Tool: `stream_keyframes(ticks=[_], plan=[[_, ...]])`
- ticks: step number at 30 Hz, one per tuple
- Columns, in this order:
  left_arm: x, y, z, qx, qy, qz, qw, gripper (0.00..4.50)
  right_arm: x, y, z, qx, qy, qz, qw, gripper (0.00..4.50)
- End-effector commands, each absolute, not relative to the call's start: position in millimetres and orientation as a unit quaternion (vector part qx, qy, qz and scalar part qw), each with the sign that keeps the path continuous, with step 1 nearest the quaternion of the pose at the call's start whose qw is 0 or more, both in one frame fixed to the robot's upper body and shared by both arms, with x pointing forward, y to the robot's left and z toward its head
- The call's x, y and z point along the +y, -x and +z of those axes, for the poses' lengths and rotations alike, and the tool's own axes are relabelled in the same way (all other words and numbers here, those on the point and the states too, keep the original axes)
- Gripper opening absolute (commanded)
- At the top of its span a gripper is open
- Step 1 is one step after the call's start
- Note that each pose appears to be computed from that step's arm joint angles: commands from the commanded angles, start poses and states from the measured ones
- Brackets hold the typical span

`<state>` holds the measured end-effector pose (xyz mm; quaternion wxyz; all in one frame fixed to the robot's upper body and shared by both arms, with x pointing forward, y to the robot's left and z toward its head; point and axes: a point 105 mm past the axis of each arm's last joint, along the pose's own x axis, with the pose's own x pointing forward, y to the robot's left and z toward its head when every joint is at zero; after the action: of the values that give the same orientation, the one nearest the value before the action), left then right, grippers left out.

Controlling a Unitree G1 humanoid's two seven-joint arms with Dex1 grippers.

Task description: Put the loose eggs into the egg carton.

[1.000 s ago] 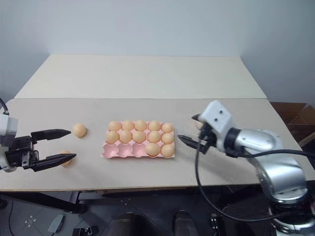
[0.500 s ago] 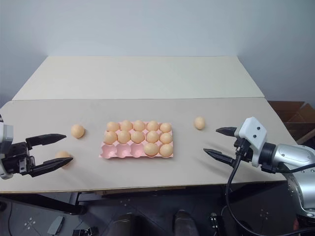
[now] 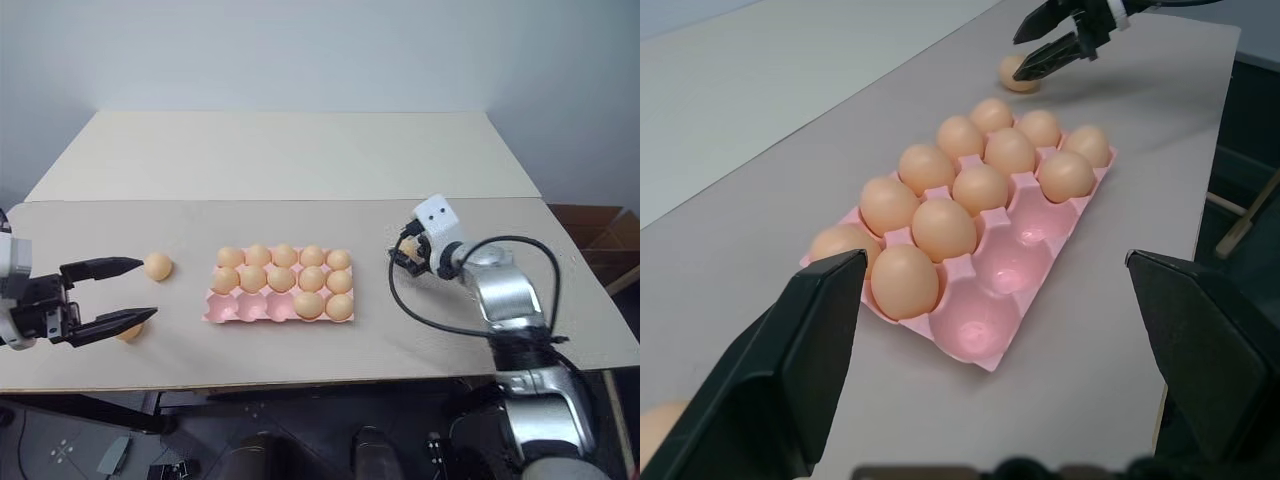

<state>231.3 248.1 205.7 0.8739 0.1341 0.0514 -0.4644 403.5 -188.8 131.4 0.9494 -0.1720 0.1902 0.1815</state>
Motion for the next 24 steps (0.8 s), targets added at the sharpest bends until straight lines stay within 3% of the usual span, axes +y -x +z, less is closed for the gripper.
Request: stream_keyframes(ticks=[1, 4, 10, 15, 19, 24], plan=[[245, -228, 215, 0.036, -0.146, -0.469, 0.870, 4.50, -196, -415, 136, 0.188, 0.170, 0.143, 0.957, 4.46], [245, -227, 215, 0.037, -0.148, -0.468, 0.871, 4.50, -193, -417, 135, 0.190, 0.162, 0.141, 0.958, 3.90], [245, -226, 215, 0.037, -0.151, -0.467, 0.871, 4.50, -188, -412, 149, 0.164, 0.160, 0.151, 0.962, 1.97], [244, -226, 215, 0.037, -0.153, -0.469, 0.869, 4.50, -159, -389, 179, 0.112, 0.167, 0.211, 0.957, 1.92], [244, -227, 216, 0.036, -0.154, -0.473, 0.867, 4.50, -108, -351, 200, 0.069, 0.167, 0.322, 0.929, 1.92], [244, -227, 217, 0.038, -0.154, -0.479, 0.863, 4.50, -38, -301, 186, 0.069, 0.164, 0.453, 0.874, 1.92]])
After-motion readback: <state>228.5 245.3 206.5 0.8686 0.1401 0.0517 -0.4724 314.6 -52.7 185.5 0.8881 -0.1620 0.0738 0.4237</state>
